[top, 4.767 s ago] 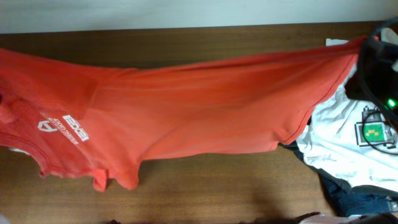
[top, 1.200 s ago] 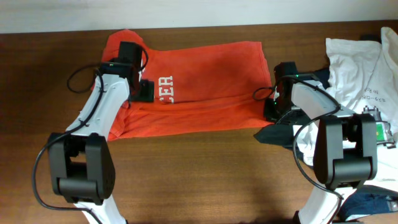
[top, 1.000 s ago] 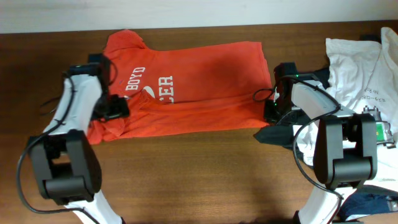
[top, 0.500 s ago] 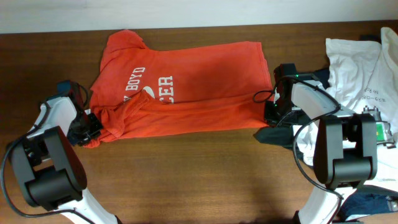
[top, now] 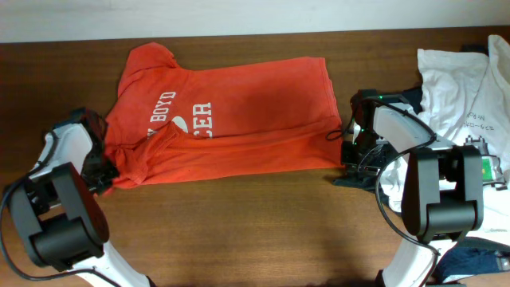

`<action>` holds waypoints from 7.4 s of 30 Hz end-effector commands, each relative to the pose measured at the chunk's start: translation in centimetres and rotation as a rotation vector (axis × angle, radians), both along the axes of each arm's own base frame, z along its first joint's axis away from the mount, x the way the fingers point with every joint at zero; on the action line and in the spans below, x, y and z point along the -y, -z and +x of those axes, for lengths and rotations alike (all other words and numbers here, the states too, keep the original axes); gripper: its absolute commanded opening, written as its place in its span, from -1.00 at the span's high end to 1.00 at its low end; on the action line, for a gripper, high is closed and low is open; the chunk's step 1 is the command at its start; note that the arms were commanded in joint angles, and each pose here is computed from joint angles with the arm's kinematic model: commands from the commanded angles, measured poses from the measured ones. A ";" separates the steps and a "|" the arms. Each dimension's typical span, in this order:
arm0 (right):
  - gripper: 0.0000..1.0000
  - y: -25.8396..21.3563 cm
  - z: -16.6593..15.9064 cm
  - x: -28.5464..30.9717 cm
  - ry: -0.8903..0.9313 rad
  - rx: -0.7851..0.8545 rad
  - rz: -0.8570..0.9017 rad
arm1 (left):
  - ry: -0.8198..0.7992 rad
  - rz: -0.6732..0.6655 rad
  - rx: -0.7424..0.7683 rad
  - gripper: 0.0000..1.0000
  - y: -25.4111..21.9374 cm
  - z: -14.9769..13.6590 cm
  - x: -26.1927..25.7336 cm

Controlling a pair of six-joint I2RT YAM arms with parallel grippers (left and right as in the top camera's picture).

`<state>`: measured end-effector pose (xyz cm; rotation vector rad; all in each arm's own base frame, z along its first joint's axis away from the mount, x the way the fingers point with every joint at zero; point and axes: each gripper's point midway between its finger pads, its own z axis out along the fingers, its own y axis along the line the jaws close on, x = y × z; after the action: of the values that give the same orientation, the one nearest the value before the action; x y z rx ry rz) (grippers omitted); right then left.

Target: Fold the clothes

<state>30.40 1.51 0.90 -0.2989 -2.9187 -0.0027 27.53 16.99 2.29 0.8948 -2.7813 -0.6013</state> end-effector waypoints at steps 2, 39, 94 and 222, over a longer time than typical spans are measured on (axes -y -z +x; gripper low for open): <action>0.22 -2.1 3.7 -1.2 0.025 0.109 0.076 | -0.004 -0.250 0.236 0.35 -4.0 4.9 3.0; -0.16 -0.2 -0.8 1.8 0.126 0.030 0.076 | 0.206 -0.587 0.551 1.00 -4.1 12.8 12.0; 0.14 -1.3 5.0 -0.8 0.065 0.139 0.050 | 0.071 -0.347 0.439 -0.57 -5.4 4.5 7.6; 0.42 1.6 -8.1 1.9 0.032 -0.181 -0.079 | -0.347 -0.002 0.024 0.74 0.7 -7.5 -0.4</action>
<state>22.65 0.57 -0.25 -0.3306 -2.7548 0.0701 20.34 17.23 1.65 1.3138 -2.5859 -0.5132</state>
